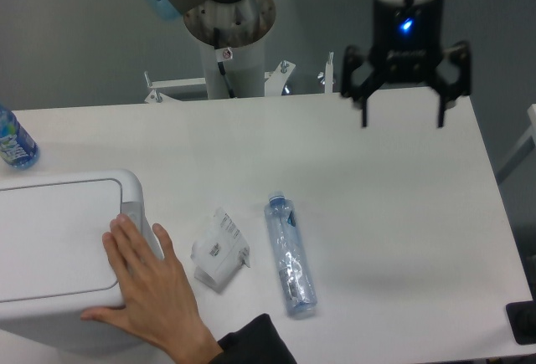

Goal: Open the trash can
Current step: 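Move the open gripper down toward the trash can lid edge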

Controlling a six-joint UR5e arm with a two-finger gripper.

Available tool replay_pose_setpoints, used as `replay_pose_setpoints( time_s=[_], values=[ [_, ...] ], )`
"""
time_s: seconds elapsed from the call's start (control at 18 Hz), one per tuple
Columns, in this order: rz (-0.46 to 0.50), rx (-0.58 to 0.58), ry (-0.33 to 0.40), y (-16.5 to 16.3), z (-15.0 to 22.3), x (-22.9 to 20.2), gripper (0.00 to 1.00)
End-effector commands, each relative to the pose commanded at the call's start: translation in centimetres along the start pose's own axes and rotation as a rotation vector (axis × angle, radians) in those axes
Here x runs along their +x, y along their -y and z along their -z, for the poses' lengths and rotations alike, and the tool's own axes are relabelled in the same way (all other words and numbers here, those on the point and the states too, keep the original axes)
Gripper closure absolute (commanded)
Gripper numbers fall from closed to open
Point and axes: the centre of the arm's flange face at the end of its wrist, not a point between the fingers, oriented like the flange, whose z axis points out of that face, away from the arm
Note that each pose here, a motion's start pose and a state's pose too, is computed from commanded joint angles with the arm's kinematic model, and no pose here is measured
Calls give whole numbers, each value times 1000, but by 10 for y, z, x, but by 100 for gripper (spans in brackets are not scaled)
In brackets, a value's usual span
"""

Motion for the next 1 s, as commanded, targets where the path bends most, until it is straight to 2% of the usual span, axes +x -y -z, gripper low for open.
replay_pose_setpoints(
  time_s=[0.33,0.5,0.72,0.83,1.0],
  values=[
    [-2,7,-2,1,4,3,0],
    [-3,5,-30,12,-6,25,0],
    [95,-22,-83,31,-35,66,0],
    [105,-4,-104,43,-43,87,0],
    [212,43,-214,55,-58,103,0]
  ],
)
